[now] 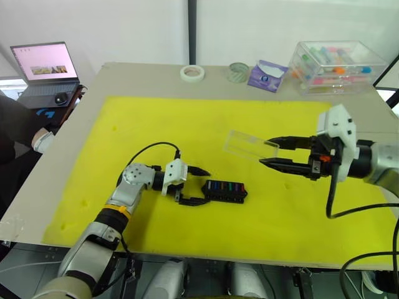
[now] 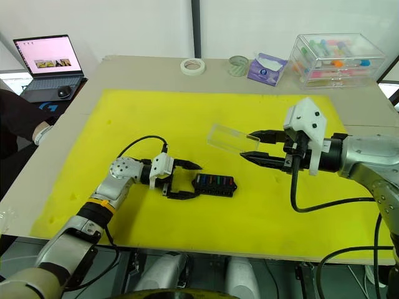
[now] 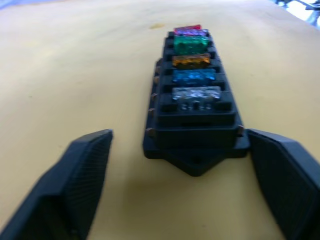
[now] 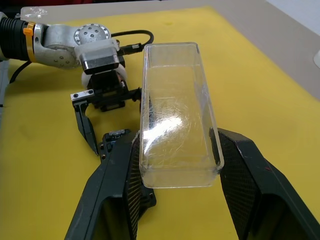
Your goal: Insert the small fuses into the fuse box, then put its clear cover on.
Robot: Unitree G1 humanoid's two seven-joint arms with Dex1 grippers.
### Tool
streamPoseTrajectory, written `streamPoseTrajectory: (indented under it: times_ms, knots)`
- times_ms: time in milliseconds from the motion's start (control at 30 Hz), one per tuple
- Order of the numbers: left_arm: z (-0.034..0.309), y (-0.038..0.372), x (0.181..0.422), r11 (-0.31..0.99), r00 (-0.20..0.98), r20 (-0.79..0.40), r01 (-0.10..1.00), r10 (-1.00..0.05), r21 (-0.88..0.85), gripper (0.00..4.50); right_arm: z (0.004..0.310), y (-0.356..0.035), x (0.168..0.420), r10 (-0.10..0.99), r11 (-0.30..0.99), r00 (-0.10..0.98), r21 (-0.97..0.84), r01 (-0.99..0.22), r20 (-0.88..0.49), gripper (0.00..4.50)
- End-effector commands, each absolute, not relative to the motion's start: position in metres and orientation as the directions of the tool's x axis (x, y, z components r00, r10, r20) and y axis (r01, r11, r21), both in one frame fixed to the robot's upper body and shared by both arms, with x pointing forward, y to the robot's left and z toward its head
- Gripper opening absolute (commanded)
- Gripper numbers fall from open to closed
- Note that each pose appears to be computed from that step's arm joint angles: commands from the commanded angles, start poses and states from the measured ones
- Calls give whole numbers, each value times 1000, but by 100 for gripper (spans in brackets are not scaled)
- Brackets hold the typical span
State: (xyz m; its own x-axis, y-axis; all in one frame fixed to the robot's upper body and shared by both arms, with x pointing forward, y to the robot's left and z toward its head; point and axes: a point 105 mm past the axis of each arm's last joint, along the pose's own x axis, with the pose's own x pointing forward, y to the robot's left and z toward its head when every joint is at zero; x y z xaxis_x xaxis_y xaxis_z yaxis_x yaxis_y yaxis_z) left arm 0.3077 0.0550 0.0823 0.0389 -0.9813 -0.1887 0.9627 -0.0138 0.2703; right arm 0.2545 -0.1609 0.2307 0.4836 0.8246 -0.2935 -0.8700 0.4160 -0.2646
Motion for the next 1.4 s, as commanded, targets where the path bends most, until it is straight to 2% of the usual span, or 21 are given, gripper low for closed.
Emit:
streamPoseTrajectory:
  times_ms: [33,233,500,767,867,967,1000,1400]
  knots:
    - [70,52,300,-7,31,-199,982,-979,187,449,238,-155,252,835,402,480,-299,-865,-267,185]
    - [64,46,296,-18,18,-225,987,-974,159,449,234,-149,252,844,390,464,-285,-875,-270,185]
    - [58,49,299,-94,-39,-309,981,-950,167,449,231,-144,254,850,371,445,-281,-885,-282,185]
    - [60,39,300,-106,-52,-285,978,-957,178,449,230,-142,255,851,371,445,-282,-885,-278,185]
    - [60,41,300,-103,-50,-282,979,-958,178,388,229,-142,254,850,370,445,-282,-885,-283,185]
    - [60,42,299,-105,-52,-281,979,-958,176,288,226,-143,254,843,364,445,-287,-886,-301,185]
    - [60,42,299,-104,-51,-280,979,-959,176,274,223,-143,254,840,359,444,-292,-886,-314,185]
    - [65,39,301,-98,-42,-270,975,-962,197,273,183,-132,259,790,259,377,-294,-920,-484,185]
